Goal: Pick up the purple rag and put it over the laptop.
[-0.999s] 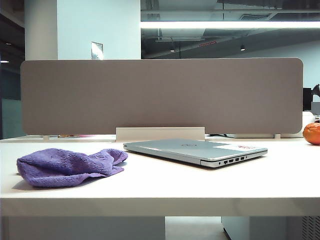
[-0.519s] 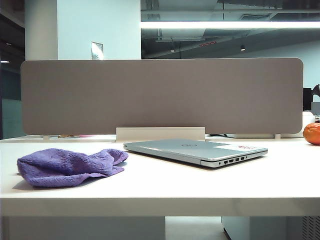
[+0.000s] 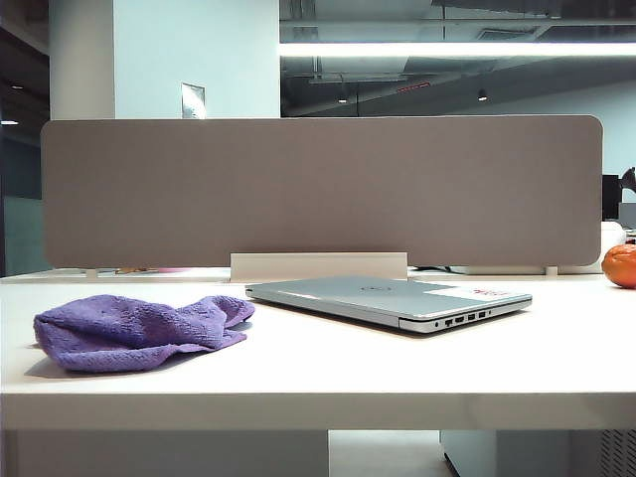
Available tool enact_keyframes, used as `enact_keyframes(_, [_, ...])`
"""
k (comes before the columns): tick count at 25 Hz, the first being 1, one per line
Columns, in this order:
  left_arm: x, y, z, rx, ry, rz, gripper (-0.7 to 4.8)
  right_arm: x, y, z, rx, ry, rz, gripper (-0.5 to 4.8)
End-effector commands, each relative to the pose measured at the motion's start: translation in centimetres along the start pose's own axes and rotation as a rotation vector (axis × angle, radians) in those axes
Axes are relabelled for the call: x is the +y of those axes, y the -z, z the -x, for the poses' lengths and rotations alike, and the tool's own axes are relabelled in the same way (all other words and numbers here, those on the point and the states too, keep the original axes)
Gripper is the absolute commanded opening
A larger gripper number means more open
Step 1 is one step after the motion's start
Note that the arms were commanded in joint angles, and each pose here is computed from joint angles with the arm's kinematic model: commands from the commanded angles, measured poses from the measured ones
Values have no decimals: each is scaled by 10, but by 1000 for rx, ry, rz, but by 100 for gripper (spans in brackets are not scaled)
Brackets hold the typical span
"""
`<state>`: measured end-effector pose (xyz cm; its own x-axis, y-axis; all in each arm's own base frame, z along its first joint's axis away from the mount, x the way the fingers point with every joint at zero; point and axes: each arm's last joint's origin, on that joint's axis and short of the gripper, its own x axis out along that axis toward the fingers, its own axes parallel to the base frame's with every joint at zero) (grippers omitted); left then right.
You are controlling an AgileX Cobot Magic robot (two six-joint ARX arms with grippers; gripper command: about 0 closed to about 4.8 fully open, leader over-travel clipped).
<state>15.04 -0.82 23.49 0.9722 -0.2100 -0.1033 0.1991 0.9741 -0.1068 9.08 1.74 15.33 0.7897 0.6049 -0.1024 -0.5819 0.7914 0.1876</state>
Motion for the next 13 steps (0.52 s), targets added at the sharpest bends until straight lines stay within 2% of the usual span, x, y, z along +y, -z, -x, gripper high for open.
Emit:
enact_keyframes(1, [2, 2, -11, 18, 13, 7, -2, 0, 0, 0, -9, 0, 6, 22])
enact_keyframes(5, [5, 13, -23, 96, 7, 30, 32, 0, 0, 0, -8, 1, 6, 22])
enact_keyframes(8, [4, 24, -37, 165, 19, 109, 32, 0, 0, 0, -7, 1, 5, 22])
enact_keyframes(13, [-6, 33, -49, 201, 72, 106, 41, 0, 0, 0, -7, 2, 5, 22])
